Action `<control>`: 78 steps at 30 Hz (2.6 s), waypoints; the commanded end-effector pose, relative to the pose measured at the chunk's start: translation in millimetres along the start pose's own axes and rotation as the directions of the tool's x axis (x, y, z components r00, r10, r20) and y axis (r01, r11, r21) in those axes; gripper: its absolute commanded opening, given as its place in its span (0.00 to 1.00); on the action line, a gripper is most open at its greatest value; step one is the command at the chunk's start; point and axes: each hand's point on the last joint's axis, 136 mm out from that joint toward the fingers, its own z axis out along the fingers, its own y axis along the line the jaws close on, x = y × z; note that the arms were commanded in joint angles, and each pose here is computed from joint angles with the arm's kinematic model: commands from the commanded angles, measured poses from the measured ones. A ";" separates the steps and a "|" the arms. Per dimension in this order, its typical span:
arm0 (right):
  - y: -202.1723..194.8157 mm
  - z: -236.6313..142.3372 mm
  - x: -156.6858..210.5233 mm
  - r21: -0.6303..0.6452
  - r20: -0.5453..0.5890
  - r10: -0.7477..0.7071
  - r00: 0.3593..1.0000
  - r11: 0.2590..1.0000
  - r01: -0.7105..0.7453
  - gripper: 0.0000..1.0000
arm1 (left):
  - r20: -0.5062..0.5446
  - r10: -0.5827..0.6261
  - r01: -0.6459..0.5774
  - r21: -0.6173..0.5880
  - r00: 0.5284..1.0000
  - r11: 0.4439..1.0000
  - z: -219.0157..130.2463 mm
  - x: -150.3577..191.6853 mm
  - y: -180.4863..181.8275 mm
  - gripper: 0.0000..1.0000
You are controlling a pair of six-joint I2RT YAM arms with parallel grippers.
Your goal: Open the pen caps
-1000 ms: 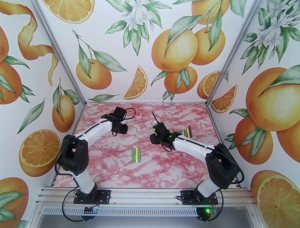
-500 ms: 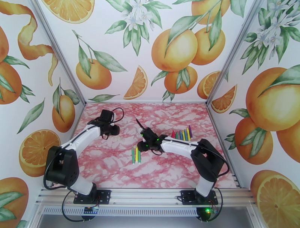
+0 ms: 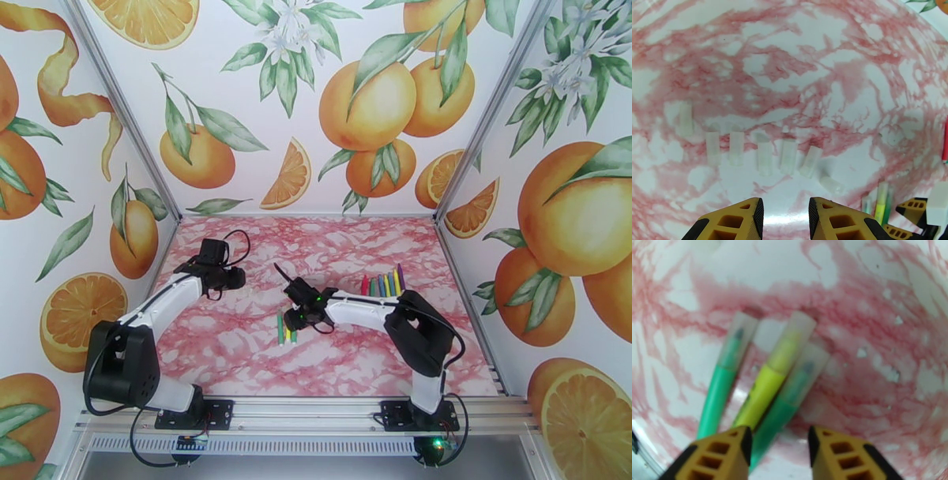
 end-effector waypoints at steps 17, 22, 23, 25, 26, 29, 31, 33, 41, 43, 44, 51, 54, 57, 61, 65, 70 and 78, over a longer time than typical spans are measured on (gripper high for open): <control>-31.4 9.3 10.5 0.202 -0.057 0.013 0.998 0.979 -0.001 0.35 | 0.056 -0.014 0.010 0.061 0.998 0.998 -6.6 -11.9 -9.6 0.37; -33.8 14.7 13.2 0.213 -0.068 0.013 0.998 0.977 0.002 0.29 | 0.058 -0.021 0.017 0.072 0.998 0.997 -7.2 -12.9 -11.6 0.37; -34.2 15.8 13.5 0.215 -0.070 0.013 0.997 0.977 0.002 0.27 | 0.059 -0.023 0.019 0.073 0.998 0.997 -7.7 -13.0 -11.5 0.37; -35.2 16.8 14.1 0.220 -0.071 0.013 0.997 0.975 0.003 0.24 | 0.061 -0.025 0.020 0.082 0.998 0.996 -8.6 -13.6 -13.3 0.37; -35.8 16.8 13.7 0.224 -0.069 0.013 0.998 0.975 0.002 0.23 | 0.063 -0.028 0.022 0.090 0.998 0.996 -9.2 -14.3 -14.5 0.37; -37.0 12.6 8.6 0.234 -0.045 0.009 0.999 0.972 0.002 0.21 | 0.057 -0.029 0.021 0.131 0.998 0.991 -7.9 -14.3 -21.8 0.37; -38.8 7.8 3.4 0.243 -0.013 0.001 1.000 0.970 0.002 0.20 | 0.046 -0.023 0.015 0.177 0.999 0.984 -5.9 -13.8 -30.1 0.37; -40.8 -1.0 -4.2 0.255 0.037 -0.003 0.999 0.967 -0.006 0.19 | 0.044 -0.022 0.012 0.221 0.999 0.975 -5.1 -14.5 -39.3 0.38; -37.2 -33.1 -32.1 0.203 0.220 -0.032 0.975 0.979 -0.014 0.17 | 0.056 -0.020 -0.007 0.444 0.998 0.896 -8.4 -24.7 -88.1 0.40; -33.7 -41.7 -38.7 0.161 0.262 -0.020 0.965 0.987 -0.024 0.16 | 0.060 -0.009 -0.022 0.485 0.998 0.874 -10.6 -26.6 -102.2 0.42; -30.9 -45.9 -42.1 0.135 0.287 -0.013 0.958 0.990 -0.027 0.16 | 0.066 -0.002 -0.031 0.507 0.998 0.861 -12.3 -28.0 -109.8 0.44; -18.1 -72.2 -62.7 -0.023 0.408 0.044 0.912 0.999 -0.038 0.16 | 0.077 0.011 -0.056 0.604 0.997 0.795 -18.1 -33.7 -150.4 0.51; -13.6 -80.2 -69.3 -0.051 0.437 0.045 0.898 0.998 -0.026 0.16 | 0.073 0.022 -0.063 0.634 0.997 0.771 -19.5 -36.3 -163.3 0.51; -8.8 -87.2 -75.5 -0.078 0.465 0.049 0.884 0.997 -0.014 0.16 | 0.067 0.044 -0.077 0.669 0.997 0.739 -23.3 -37.9 -177.9 0.50; -4.7 -92.7 -82.5 -0.099 0.489 0.052 0.871 0.995 -0.004 0.16 | 0.060 0.076 -0.097 0.697 0.995 0.711 -28.0 -36.1 -193.6 0.49; -3.2 -99.6 -90.5 -0.104 0.523 0.056 0.850 0.995 -0.002 0.16 | 0.053 0.092 -0.103 0.700 0.994 0.707 -26.2 -31.3 -202.8 0.48; -3.5 -108.3 -96.5 -0.097 0.554 0.054 0.830 0.995 0.000 0.15 | 0.040 0.093 -0.094 0.702 0.995 0.706 -22.7 -27.2 -207.9 0.47; -7.8 -116.9 -102.9 -0.081 0.587 0.048 0.808 0.997 0.000 0.15 | 0.029 0.103 -0.093 0.711 0.994 0.697 -24.1 -25.5 -213.1 0.42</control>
